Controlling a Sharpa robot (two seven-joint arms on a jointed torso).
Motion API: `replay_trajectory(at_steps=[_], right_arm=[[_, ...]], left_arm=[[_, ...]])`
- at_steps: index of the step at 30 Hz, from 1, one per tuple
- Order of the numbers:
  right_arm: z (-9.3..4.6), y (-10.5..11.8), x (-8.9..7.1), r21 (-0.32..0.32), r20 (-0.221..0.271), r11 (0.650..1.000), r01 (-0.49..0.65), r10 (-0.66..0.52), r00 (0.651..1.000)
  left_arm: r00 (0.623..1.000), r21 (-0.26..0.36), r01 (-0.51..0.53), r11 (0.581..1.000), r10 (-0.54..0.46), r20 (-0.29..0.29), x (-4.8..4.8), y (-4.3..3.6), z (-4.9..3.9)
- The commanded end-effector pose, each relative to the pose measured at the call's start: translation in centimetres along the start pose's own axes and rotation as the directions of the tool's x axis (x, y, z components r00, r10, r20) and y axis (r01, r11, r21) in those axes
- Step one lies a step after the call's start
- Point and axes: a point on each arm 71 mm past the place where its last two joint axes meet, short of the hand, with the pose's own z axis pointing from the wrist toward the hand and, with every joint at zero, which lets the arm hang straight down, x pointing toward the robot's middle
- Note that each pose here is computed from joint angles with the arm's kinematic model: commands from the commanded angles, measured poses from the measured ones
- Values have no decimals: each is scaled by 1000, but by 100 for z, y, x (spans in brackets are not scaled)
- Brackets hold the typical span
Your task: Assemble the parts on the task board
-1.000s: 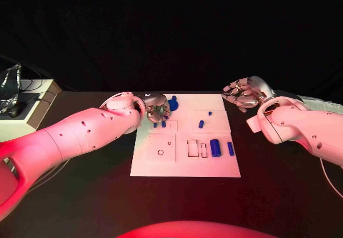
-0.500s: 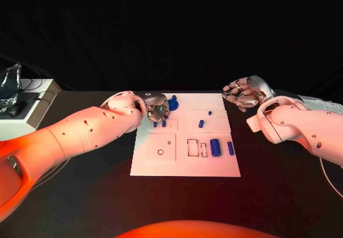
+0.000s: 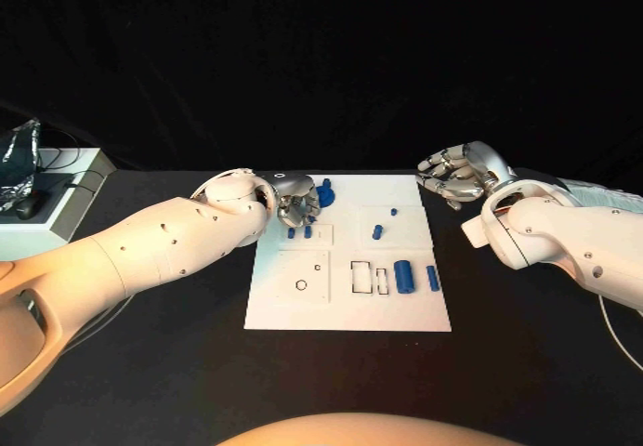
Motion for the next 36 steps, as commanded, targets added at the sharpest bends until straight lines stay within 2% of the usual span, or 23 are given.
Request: replay_trajectory(at_steps=[1, 21, 36], right_arm=[[-2, 16, 12, -14, -7, 1000, 1, -2, 1000], [-3, 16, 13, -13, -9, 1000, 1, -1, 1000], [-2, 15, 13, -13, -9, 1000, 1, -2, 1000]], left_arm=[[999, 9, -9, 1000, 10, -45, 52, -32, 11], [988, 23, -127, 992, 129, -89, 144, -89, 41], [982, 40, -170, 985, 173, -72, 196, -126, 53]])
